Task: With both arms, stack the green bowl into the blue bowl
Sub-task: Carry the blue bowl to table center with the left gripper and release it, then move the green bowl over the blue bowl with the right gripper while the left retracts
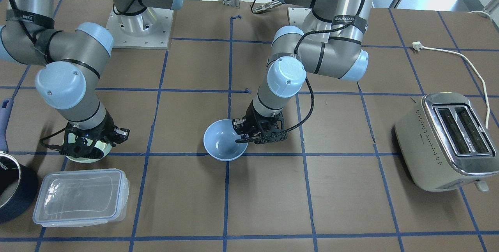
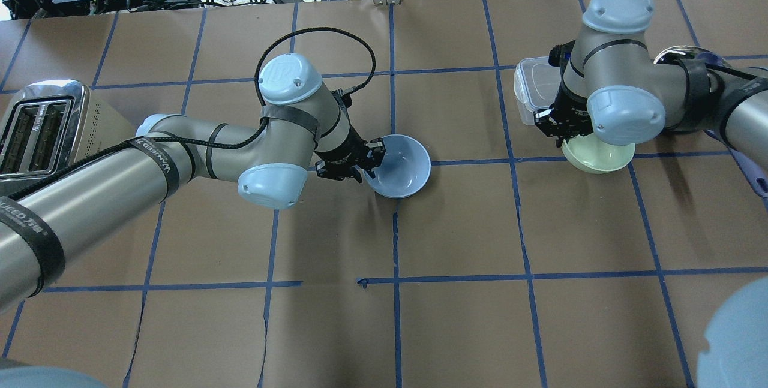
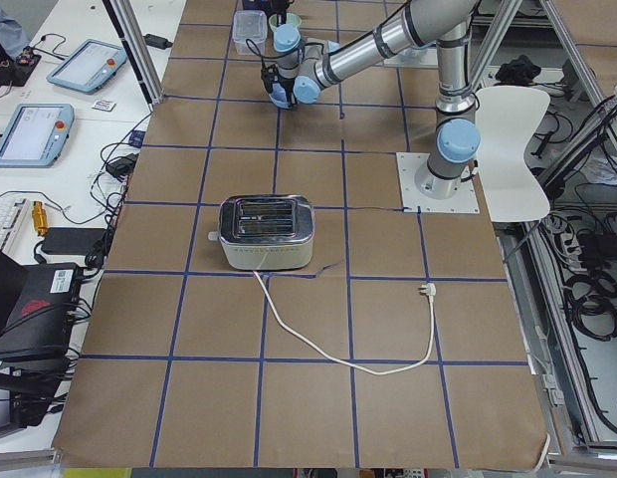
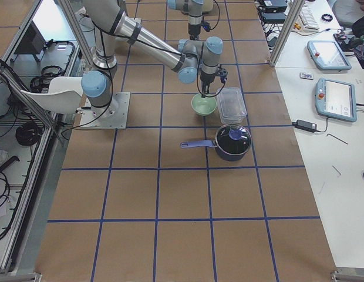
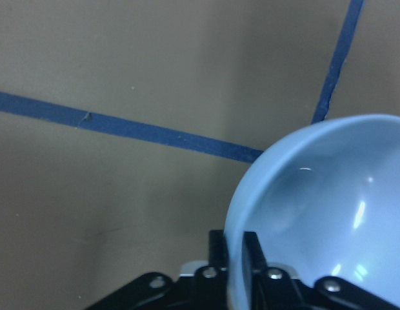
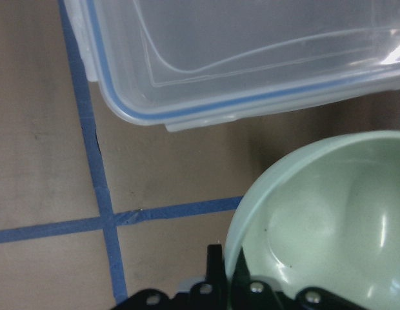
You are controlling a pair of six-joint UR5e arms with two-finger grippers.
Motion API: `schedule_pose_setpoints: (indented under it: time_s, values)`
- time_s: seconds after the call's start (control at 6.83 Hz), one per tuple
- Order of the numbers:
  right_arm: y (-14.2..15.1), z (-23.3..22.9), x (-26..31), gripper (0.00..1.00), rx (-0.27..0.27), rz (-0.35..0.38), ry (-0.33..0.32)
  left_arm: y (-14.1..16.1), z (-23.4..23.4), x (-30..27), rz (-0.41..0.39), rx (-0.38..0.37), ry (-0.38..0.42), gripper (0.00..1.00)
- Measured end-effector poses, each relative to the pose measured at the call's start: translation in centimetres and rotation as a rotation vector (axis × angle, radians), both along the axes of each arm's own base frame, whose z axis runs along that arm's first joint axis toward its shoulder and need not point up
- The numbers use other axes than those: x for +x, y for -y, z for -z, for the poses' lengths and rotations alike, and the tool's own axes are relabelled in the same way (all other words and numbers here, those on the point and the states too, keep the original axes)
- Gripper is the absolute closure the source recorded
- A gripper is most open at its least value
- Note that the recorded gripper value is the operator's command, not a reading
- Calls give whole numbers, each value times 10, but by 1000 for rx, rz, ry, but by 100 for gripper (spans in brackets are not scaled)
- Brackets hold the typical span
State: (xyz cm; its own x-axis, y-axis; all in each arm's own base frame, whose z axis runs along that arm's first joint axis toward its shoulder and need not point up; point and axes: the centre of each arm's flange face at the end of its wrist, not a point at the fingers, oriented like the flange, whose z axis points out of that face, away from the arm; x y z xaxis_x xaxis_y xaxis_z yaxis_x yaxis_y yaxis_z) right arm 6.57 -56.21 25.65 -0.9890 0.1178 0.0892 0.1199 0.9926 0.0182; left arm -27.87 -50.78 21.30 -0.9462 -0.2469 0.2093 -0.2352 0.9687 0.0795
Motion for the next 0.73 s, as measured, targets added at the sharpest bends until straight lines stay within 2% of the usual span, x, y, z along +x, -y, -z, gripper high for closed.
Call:
schedule_pose_setpoints:
  time_s: [0.44,0.59,0.73]
  values:
    - [13,-37,50,100,-55,56,-1,22,-46,20,7,-65,-8,0]
    - [17,-55,77,100,-61,83,1,35,-72,40,50,-71,13,0]
    - [19,-72,107,100,-59,95,1,45,-107,67,124,-74,72,0]
